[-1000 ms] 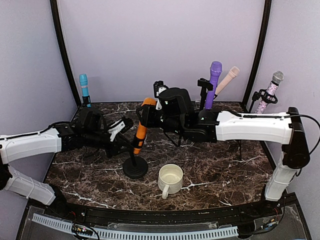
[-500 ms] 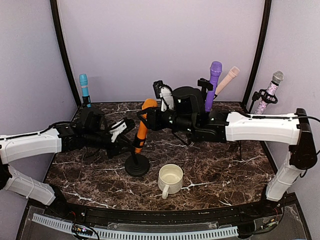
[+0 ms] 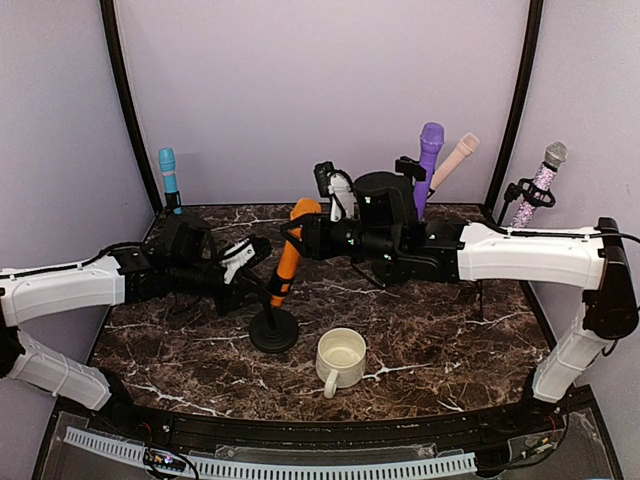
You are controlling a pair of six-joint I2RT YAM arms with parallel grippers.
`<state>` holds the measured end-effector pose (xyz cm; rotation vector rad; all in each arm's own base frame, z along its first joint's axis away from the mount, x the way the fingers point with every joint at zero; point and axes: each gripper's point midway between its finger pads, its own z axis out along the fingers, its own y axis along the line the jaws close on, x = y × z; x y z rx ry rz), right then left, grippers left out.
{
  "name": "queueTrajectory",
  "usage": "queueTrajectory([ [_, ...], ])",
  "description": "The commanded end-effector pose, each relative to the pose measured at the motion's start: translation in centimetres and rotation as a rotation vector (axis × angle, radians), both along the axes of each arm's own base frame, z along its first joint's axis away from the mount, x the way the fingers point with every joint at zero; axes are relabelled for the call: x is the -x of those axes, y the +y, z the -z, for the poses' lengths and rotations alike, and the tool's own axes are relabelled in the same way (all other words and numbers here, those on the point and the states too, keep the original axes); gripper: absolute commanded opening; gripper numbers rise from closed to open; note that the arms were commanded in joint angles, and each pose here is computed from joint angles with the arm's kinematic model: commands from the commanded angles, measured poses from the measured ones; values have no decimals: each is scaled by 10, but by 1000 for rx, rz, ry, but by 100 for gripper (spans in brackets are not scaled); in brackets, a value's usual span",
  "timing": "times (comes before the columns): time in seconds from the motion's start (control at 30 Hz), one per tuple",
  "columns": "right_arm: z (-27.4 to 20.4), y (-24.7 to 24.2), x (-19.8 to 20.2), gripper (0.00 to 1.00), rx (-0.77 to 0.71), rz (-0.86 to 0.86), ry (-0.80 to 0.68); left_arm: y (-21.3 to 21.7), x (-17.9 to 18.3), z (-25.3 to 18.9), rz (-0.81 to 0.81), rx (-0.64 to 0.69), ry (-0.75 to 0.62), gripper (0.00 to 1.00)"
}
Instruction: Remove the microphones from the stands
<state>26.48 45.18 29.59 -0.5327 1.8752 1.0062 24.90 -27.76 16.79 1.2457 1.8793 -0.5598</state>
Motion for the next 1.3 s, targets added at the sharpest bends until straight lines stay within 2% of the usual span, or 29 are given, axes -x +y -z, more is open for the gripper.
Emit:
queueTrajectory([
  [0.0,-42,-11,-8,17,-100,184,14,1,-8,-7,-19,-14,-32,0],
  [0.17,-24,-15,-21,16,-39,366,81,-1,-6,-3,-9,-20,-23,0],
  [0.57,-39,-24,-26,15,-116,447,126,-2,-6,4,-4,-50,-25,0],
  [0.77,-61,-17,-17,16,-143,346,46,-3,-6,9,-2,-67,-15,0],
  [1.07,-69,-8,3,17,-120,181,-44,-4,-4,9,7,-75,-11,0],
  [1.27,-71,-11,10,17,-103,143,-59,-5,-2,6,13,-68,-14,0],
])
